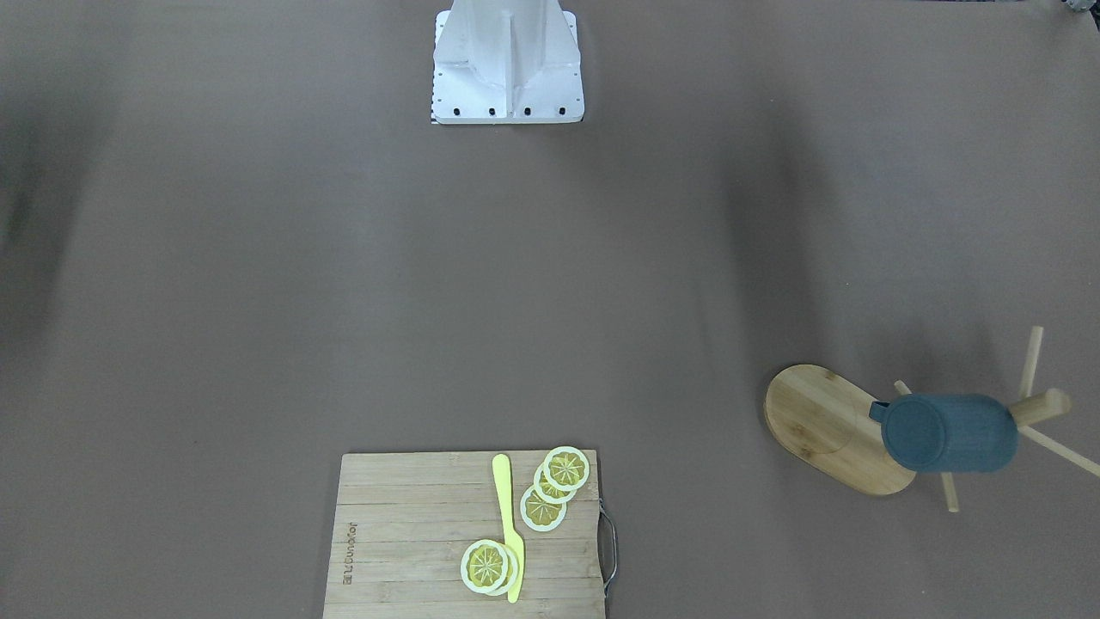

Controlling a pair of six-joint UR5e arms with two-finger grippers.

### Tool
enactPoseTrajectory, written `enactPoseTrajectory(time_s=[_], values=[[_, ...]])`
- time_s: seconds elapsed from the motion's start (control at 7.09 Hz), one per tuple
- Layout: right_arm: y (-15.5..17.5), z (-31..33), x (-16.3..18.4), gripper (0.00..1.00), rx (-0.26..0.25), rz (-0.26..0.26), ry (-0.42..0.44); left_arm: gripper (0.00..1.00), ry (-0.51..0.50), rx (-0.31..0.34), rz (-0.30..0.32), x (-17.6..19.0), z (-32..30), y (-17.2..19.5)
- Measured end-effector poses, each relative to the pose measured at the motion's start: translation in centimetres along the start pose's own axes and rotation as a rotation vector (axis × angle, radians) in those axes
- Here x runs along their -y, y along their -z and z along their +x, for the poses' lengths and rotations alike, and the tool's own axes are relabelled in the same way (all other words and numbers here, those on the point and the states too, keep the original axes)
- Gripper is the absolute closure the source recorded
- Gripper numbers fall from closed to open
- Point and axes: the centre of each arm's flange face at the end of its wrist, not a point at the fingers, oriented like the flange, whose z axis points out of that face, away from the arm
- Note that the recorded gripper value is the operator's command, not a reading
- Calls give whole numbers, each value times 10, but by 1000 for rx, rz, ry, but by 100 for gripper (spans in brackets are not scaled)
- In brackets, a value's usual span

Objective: Hang cup on storage rack

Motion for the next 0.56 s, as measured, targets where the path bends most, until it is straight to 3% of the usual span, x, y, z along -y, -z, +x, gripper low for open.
enactPoseTrajectory(time_s=[0.56], values=[[-19, 14, -23, 0, 38, -40, -29, 1, -5, 5, 1, -5, -1, -1]])
